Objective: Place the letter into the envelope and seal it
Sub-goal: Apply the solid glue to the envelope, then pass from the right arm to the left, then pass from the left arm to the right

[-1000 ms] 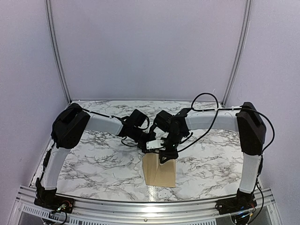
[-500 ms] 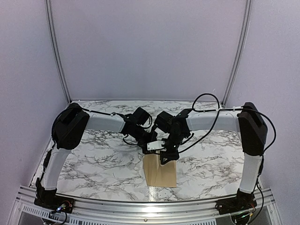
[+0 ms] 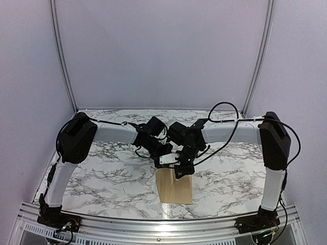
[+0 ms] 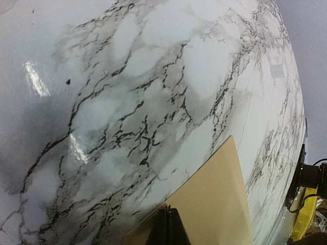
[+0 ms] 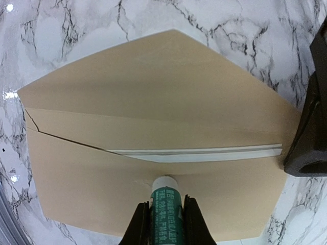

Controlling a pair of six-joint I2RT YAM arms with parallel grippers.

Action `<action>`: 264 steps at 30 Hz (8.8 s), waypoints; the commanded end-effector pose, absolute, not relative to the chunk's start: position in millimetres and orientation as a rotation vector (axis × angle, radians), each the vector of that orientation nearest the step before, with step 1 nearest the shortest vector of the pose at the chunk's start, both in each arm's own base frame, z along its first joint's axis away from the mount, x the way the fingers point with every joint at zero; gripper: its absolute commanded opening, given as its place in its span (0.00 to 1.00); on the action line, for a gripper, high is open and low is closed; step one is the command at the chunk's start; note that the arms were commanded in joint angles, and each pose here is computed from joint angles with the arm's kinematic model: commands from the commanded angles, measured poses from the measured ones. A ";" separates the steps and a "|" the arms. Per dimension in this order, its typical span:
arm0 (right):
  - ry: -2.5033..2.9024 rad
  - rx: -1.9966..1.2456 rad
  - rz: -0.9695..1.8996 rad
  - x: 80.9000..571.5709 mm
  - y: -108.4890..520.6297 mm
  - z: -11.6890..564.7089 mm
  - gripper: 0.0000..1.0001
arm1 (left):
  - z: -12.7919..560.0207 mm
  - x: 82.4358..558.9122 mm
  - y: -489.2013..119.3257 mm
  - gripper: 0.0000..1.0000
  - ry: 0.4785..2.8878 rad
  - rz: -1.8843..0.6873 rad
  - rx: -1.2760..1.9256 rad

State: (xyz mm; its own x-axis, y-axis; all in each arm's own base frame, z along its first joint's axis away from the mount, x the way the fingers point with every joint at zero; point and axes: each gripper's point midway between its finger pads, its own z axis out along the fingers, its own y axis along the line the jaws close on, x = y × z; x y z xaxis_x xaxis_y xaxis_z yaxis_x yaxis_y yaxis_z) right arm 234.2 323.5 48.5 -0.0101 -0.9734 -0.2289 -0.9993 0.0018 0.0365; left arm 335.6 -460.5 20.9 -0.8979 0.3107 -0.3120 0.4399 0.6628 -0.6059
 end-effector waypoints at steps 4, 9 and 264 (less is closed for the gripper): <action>2.186 -2.094 0.096 251.1 308.5 35.5 0.01 | -17.4 327.7 -438.7 0.00 2.822 -0.899 0.608; 2.161 -2.087 0.066 259.2 310.8 43.5 0.00 | -18.8 327.4 -438.8 0.00 2.825 -0.901 0.611; 1.739 -1.448 0.568 283.0 287.2 265.8 0.10 | 326.6 284.2 -444.6 0.57 1.636 -1.279 0.601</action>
